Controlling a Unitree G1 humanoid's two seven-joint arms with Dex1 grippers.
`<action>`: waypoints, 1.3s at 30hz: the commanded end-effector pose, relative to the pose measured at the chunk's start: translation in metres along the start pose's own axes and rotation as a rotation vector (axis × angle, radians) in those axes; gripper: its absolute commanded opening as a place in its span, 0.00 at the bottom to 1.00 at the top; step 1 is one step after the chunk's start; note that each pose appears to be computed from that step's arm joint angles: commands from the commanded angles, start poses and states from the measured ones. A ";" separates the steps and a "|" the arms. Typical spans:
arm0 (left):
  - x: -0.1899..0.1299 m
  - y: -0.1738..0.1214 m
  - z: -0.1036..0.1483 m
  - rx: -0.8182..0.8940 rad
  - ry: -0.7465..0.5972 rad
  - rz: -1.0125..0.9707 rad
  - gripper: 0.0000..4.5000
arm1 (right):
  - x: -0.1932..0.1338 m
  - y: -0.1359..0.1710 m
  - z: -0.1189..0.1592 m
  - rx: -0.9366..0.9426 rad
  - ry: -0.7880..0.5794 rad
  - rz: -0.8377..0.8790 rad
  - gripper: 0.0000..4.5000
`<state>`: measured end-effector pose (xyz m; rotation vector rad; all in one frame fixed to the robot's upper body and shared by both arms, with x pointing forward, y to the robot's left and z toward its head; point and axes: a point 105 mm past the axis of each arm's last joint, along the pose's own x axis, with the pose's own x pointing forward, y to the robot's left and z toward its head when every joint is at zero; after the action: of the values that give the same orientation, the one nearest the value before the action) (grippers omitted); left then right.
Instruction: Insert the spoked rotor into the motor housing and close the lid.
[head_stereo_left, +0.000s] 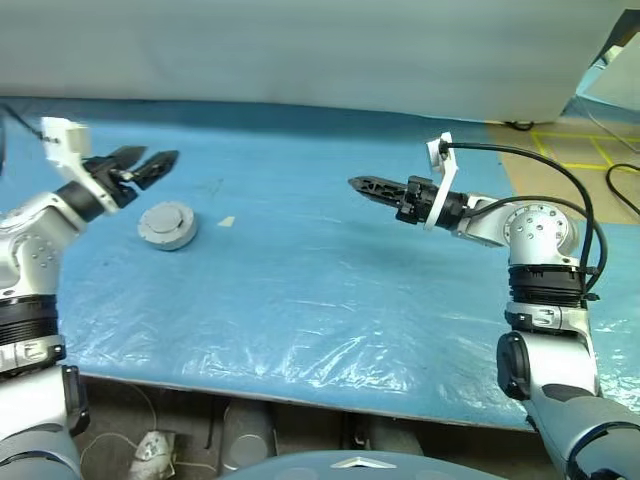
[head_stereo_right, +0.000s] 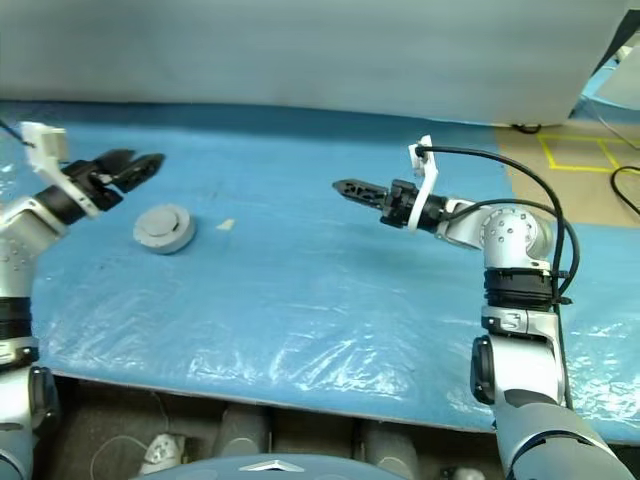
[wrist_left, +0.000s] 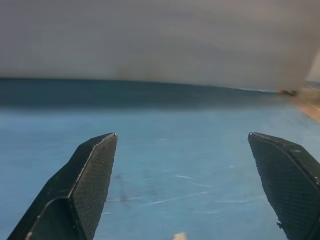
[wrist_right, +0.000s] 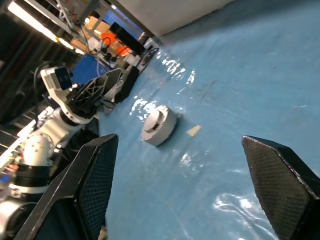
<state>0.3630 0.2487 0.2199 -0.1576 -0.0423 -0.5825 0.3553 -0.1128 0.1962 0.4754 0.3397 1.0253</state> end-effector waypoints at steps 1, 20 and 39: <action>0.018 -0.046 -0.010 0.042 0.044 -0.192 0.98 | 0.000 0.010 0.000 -0.193 -0.024 0.027 0.92; 0.036 -0.097 -0.063 0.151 0.174 -0.367 0.98 | 0.008 0.008 -0.021 -0.309 -0.010 0.039 0.92; 0.039 -0.090 -0.052 0.135 0.141 -0.349 0.98 | 0.013 0.007 -0.022 -0.303 -0.028 0.033 0.92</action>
<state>0.3479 0.1453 0.1691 0.0165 0.0891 -0.9307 0.3459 -0.0930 0.1680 0.2352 0.1984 1.0717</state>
